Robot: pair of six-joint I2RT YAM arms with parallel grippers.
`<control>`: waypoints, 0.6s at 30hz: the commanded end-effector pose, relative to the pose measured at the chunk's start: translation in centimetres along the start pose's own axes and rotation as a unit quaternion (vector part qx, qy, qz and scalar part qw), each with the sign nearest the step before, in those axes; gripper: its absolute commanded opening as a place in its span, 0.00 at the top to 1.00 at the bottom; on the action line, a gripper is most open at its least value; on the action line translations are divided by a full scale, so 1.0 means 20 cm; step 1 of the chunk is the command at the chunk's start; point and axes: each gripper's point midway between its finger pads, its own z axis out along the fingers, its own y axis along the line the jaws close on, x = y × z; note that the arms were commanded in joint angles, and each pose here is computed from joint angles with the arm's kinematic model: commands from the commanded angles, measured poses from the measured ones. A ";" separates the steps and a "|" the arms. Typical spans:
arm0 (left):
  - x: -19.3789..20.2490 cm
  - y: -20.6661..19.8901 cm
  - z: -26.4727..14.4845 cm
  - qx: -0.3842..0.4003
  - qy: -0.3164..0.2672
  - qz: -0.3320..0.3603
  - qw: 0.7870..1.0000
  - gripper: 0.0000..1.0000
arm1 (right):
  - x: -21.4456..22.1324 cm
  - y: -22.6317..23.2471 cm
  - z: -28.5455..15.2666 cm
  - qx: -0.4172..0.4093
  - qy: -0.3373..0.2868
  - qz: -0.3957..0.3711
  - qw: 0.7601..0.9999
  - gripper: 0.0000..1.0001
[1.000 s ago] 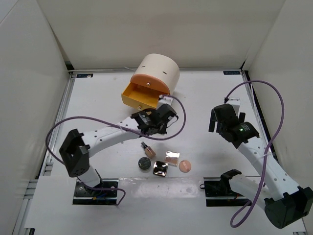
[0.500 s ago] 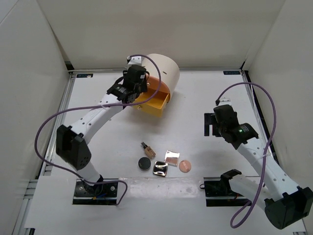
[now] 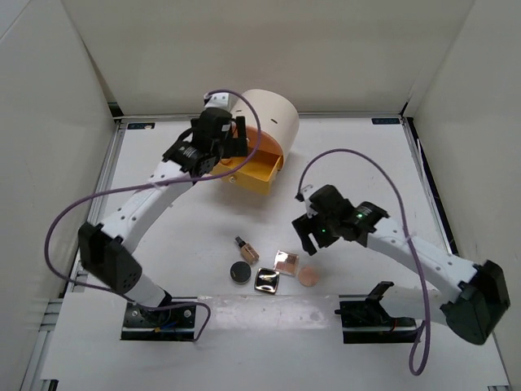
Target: Organize the makeup
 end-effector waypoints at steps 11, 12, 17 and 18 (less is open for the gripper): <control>0.52 0.23 -0.48 0.012 0.092 -0.053 0.994 0.02 | 0.29 0.20 0.21 -0.024 0.155 0.132 0.979 0.33; 0.54 0.23 -0.49 0.011 0.097 -0.053 0.994 0.02 | 0.30 0.20 0.22 -0.025 0.155 0.132 0.979 0.33; 0.52 0.26 -0.52 -0.001 0.094 -0.055 0.994 0.02 | 0.44 0.24 0.27 -0.044 0.182 0.142 0.972 0.42; 0.49 0.26 -0.52 0.000 0.088 -0.057 0.994 0.02 | 0.46 0.25 0.28 -0.042 0.185 0.144 0.971 0.42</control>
